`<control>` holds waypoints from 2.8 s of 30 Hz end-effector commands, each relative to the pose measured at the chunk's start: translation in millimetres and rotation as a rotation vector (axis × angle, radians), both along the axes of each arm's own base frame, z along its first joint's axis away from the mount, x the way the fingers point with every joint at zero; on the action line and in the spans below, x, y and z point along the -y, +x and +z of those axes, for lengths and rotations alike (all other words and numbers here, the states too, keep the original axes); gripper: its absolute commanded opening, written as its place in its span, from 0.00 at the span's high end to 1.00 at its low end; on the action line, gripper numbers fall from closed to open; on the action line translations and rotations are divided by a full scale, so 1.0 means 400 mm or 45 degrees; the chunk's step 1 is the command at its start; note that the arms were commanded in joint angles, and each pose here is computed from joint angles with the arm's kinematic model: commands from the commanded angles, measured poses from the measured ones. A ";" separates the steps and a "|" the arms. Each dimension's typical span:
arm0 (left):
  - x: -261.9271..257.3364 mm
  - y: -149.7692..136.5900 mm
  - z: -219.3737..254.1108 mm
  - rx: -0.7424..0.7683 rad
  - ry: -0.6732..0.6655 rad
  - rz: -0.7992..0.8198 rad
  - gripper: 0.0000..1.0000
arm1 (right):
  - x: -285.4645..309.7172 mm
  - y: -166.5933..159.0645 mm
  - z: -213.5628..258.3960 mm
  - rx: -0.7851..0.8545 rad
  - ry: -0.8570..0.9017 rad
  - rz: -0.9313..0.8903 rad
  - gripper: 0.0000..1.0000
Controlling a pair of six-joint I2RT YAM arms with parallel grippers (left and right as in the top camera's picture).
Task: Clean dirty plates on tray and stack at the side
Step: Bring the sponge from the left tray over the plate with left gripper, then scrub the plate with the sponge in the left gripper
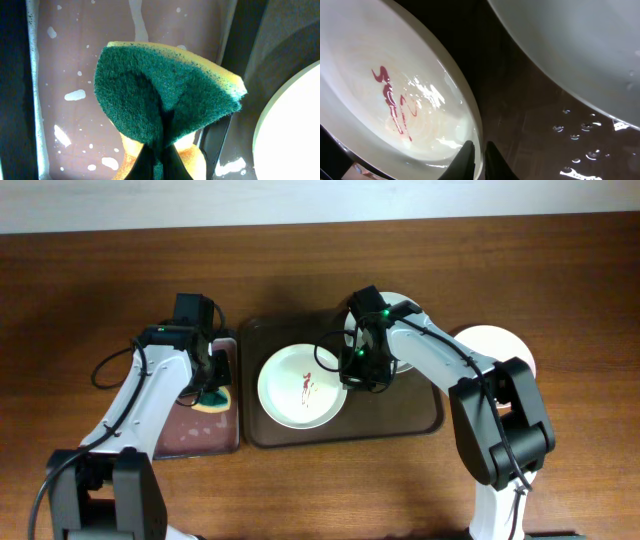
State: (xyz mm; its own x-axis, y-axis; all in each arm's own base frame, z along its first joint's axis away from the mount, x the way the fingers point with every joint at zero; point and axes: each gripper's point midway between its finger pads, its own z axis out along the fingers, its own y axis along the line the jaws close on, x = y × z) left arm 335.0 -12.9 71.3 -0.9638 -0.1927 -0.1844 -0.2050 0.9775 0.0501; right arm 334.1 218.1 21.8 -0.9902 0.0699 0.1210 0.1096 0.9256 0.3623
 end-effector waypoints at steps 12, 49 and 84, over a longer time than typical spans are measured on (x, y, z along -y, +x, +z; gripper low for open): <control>0.183 0.034 0.036 0.091 -0.464 -0.123 1.00 | -0.025 -0.017 -0.048 0.019 -0.050 0.011 0.83; 0.287 0.010 -0.122 0.179 -0.436 -0.111 1.00 | -0.019 -0.028 -0.049 -0.007 -0.064 0.007 0.83; 0.382 -0.008 0.038 0.325 -0.627 -0.264 1.00 | -0.015 -0.038 -0.050 -0.027 -0.073 0.009 0.80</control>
State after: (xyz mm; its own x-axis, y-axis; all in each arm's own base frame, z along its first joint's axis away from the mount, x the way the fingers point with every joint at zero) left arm 339.1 -144.5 73.2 -0.9174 -0.1702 -0.3598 -0.0357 0.9355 -0.3515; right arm 323.5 229.1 11.8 -0.9905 0.0679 0.1192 0.1048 0.9354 0.3378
